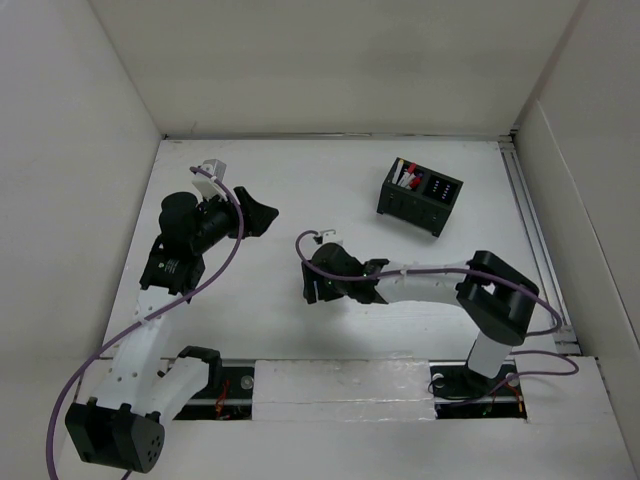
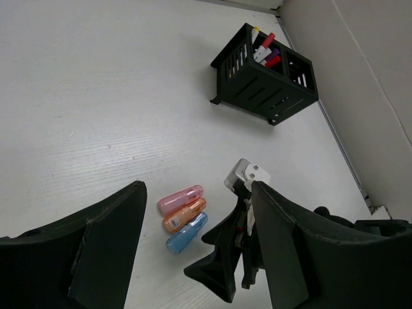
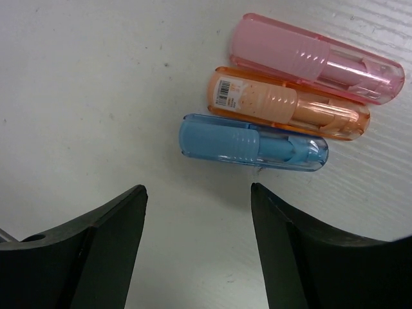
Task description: Organize the desk
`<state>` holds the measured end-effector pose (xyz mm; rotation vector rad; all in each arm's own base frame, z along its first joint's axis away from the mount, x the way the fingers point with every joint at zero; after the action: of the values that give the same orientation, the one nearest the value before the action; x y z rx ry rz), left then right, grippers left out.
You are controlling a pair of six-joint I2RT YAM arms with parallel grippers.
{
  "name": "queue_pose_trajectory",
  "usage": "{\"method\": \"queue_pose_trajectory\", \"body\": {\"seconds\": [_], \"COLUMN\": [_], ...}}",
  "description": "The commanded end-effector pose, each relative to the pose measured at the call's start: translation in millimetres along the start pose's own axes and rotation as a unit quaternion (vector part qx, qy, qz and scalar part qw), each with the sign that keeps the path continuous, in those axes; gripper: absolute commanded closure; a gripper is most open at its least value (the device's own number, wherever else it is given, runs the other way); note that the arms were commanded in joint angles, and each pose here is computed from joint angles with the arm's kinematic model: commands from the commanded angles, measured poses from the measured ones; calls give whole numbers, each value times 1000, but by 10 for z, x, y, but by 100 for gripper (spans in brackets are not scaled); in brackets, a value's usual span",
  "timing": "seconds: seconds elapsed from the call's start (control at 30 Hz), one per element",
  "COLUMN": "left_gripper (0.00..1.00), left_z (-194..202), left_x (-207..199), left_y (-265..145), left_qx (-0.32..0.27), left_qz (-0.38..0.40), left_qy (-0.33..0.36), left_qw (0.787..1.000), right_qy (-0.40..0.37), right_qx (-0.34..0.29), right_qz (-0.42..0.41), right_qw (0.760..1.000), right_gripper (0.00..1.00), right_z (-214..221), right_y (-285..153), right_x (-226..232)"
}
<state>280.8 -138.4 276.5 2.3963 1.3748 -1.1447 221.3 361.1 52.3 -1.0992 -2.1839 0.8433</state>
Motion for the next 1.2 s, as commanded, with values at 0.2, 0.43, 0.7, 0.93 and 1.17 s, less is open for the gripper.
{"method": "queue_pose_trajectory", "body": {"seconds": [0.2,0.43,0.7,0.93,1.17], "left_gripper": [38,38,38,38,38], "left_z": [-147,-147,-134,-138,-140], "left_x": [-170,-169,-153,-138,-145], "left_y": [-47,-62,-42,-36,-25], "left_qx": [-20,-23,-19,-21,-18], "left_qz": [29,29,27,24,25], "left_qy": [19,22,20,19,18], "left_qw": [999,999,999,999,999], "right_qy": [35,43,28,10,24], "right_qx": [-34,-36,-41,-40,-39], "right_qz": [79,158,209,266,293], "right_qw": [996,986,977,963,955], "right_gripper": [22,22,22,34,69], "right_z": [-282,-250,-189,-78,146], "right_y": [160,300,374,371,173], "right_x": [-122,-356,-418,-564,-795]}}
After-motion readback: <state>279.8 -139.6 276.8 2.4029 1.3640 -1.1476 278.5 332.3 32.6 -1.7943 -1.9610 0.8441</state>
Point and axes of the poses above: each gripper's point midway between its finger pads, its own y axis out along the fingers, its own x axis along the line the jaws close on, z = x × y, the point moved 1 cm from there along -y, back along the fingers, and after that the axes turned 12 degrees about -y, right-handed, at the moved point
